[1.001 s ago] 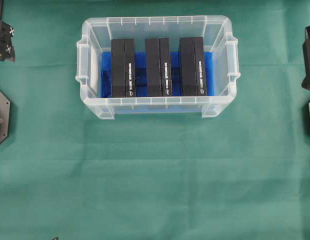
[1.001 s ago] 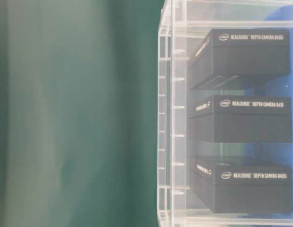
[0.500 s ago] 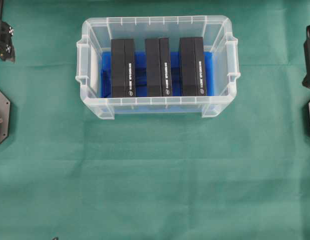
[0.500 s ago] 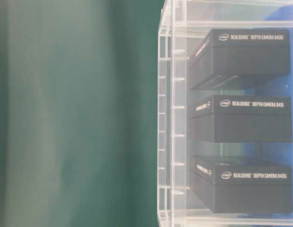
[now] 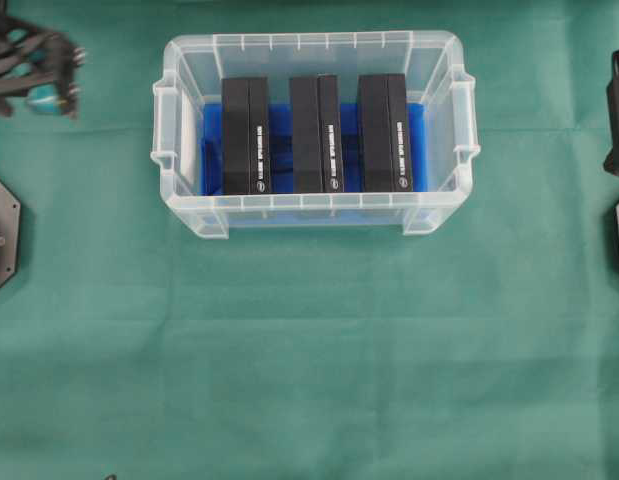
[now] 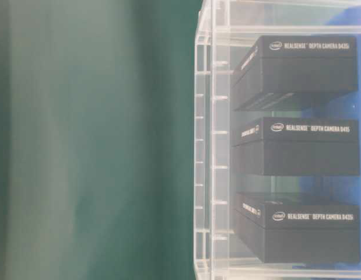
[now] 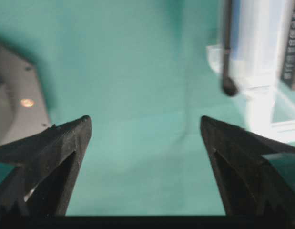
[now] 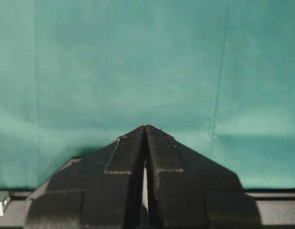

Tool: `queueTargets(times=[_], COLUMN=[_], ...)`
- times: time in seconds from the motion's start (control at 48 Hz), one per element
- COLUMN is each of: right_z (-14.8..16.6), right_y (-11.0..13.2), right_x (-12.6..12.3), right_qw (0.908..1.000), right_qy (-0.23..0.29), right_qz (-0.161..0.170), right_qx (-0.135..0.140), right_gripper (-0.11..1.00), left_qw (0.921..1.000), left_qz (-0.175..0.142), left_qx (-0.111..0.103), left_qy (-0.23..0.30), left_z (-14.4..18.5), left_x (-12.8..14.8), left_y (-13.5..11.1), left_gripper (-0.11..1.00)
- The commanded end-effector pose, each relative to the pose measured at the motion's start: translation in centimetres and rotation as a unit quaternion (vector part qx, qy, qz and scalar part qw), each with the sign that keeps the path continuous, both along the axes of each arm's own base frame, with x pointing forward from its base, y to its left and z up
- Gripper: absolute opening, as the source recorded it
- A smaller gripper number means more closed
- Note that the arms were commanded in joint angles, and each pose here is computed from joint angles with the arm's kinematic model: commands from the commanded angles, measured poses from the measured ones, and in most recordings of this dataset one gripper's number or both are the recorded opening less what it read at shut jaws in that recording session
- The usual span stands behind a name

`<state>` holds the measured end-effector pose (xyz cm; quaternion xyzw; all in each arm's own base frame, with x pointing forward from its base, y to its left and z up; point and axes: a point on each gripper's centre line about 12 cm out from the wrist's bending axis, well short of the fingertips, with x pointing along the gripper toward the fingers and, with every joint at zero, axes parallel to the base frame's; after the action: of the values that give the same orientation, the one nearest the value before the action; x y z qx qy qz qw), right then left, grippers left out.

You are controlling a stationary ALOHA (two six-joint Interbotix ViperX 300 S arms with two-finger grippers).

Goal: Take the box out of the case with the left arm.
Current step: 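Move the left gripper over the middle black box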

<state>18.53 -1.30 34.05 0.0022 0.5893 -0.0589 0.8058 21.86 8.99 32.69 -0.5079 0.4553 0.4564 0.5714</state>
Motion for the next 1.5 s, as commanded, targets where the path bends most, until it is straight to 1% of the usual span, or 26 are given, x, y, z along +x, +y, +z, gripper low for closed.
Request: queueTargets(times=[0.0, 0.292, 0.459, 0.667, 0.855, 1.126, 1.48], right_z=[0.8, 0.9, 0.9, 0.8, 0.8, 0.8, 0.7], right_y=[0.0, 0.0, 0.0, 0.0, 0.0, 0.0, 0.0], right_x=[0.1, 0.1, 0.1, 0.1, 0.1, 0.0, 0.1], right_qw=[0.9999, 0.9999, 0.9999, 0.9999, 0.9999, 0.9999, 0.9999], right_qy=[-0.014, -0.015, -0.016, -0.015, -0.014, -0.014, -0.012], right_qz=[-0.002, -0.001, -0.001, -0.002, -0.001, -0.001, 0.000], right_qx=[-0.001, -0.001, -0.001, -0.001, -0.001, -0.001, 0.000], right_gripper=[0.00, 0.00, 0.00, 0.00, 0.00, 0.00, 0.00], left_qw=[0.9999, 0.9993, 0.9990, 0.9987, 0.9979, 0.9971, 0.9970], left_qz=[-0.005, -0.021, -0.021, -0.025, -0.039, -0.043, -0.045], left_qx=[0.004, 0.007, 0.007, 0.005, 0.006, 0.010, 0.010], left_qy=[-0.015, -0.029, -0.038, -0.045, -0.051, -0.062, -0.062], left_z=[1.3, 3.0, 3.4, 3.4, 3.0, 2.8, 2.0], left_x=[2.1, 8.6, 11.7, 15.4, 18.7, 21.6, 23.4], left_y=[0.3, 1.1, 1.1, 1.1, 0.8, 1.1, 1.6], left_gripper=[0.98, 0.98, 0.98, 0.98, 0.98, 0.98, 0.98])
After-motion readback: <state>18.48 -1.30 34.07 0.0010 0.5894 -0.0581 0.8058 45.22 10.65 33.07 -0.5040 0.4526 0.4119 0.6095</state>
